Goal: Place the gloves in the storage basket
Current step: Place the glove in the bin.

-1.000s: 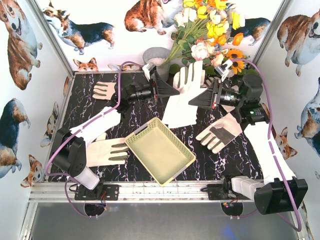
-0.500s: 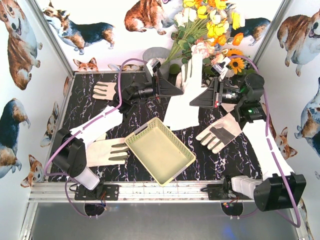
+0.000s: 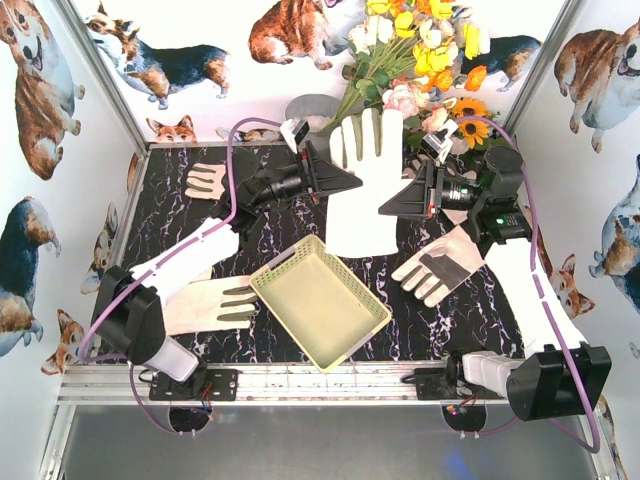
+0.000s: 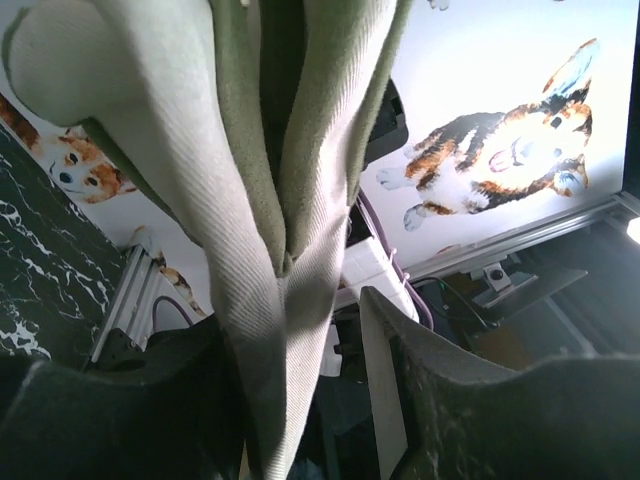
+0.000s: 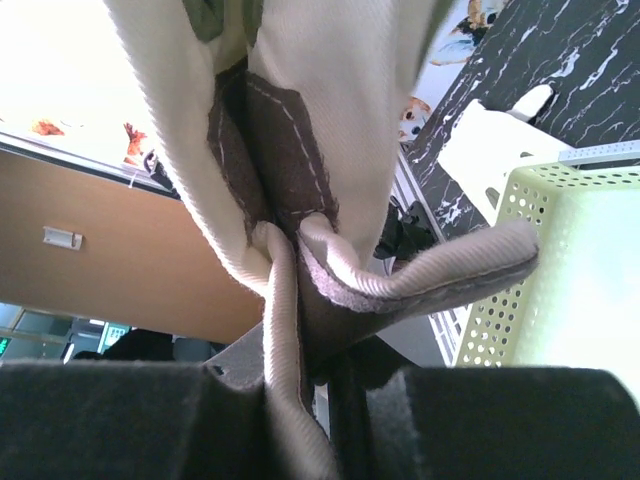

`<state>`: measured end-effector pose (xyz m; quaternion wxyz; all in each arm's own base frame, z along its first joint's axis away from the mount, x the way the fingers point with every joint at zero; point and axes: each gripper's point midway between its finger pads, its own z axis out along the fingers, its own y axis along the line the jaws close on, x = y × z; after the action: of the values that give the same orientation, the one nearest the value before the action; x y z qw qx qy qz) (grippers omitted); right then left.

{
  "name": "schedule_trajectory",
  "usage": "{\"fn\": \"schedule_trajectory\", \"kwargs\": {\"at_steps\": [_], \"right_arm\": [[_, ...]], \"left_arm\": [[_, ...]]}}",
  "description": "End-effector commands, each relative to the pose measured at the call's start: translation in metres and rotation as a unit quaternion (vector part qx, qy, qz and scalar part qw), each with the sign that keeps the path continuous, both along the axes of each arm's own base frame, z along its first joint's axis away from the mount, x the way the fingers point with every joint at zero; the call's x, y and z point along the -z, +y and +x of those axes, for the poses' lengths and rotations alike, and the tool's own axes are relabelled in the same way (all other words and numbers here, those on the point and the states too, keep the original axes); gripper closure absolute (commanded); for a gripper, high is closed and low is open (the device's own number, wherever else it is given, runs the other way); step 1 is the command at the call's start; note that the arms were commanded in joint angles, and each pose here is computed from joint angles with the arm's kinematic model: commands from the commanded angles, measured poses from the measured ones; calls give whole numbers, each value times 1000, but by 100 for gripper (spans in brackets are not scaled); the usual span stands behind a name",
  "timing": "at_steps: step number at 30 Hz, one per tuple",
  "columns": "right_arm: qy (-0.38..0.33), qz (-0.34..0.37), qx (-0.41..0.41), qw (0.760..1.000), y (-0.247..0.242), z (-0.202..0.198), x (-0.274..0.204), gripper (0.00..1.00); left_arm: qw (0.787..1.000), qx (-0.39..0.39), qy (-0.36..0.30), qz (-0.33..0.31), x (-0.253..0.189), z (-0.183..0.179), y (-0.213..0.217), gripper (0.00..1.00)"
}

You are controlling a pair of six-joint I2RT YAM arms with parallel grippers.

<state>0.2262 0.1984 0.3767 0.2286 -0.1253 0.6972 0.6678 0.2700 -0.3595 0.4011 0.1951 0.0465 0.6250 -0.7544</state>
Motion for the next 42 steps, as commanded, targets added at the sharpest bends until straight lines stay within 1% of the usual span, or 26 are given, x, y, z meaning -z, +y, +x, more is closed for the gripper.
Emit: {"fn": "schedule_trajectory", "kwargs": {"at_steps": [1,4,8,9,13,15,16,18,20,22,26,28,29,31,33,35,38,42], "right_arm": [[-26,-9,7,1000,-1,-7,-4,100],[-21,-19,11,1000,-2,-7,2,100],[-16,-45,18,999,-4,-9,10,100],[-14,-54,20,998,-4,-8,14,100],[12,-99,22,995,0,-3,31,100],[20,-148,22,989,9,2,48,100],[23,-181,25,983,14,5,60,100],[45,-253,46,965,20,14,89,100],[69,-309,60,947,24,20,119,100],[79,-345,65,933,34,23,141,100],[73,-399,67,911,55,23,170,100],[78,-425,69,899,62,24,185,100],[86,-435,67,894,64,23,193,100],[97,-451,56,886,71,19,207,100],[93,-475,44,874,76,13,222,100],[89,-494,24,865,81,4,233,100],[91,-511,0,855,87,-9,249,100],[93,-531,-9,842,88,-14,268,100]], "left_arm": [[999,-26,-35,-23,-21,-10,10,61],[999,-35,-32,-13,-18,-13,13,61],[998,-44,-32,42,1,-13,13,68],[997,-46,-31,55,5,-13,14,72],[988,-71,-36,129,33,-11,19,94],[980,-92,-22,177,55,-12,27,100],[975,-111,-21,193,62,-10,32,100],[955,-152,32,254,100,-10,50,100],[932,-185,85,300,137,-15,69,100],[917,-199,123,324,166,-25,83,100],[900,-206,166,345,200,-41,98,100],[892,-194,190,361,217,-47,100,100],[891,-183,198,365,223,-50,98,100],[888,-156,210,377,235,-55,93,100],[879,-122,225,401,253,-62,90,100],[867,-93,230,433,268,-70,90,100],[851,-70,220,472,281,-80,92,100],[839,-52,232,490,299,-92,98,100]]}}
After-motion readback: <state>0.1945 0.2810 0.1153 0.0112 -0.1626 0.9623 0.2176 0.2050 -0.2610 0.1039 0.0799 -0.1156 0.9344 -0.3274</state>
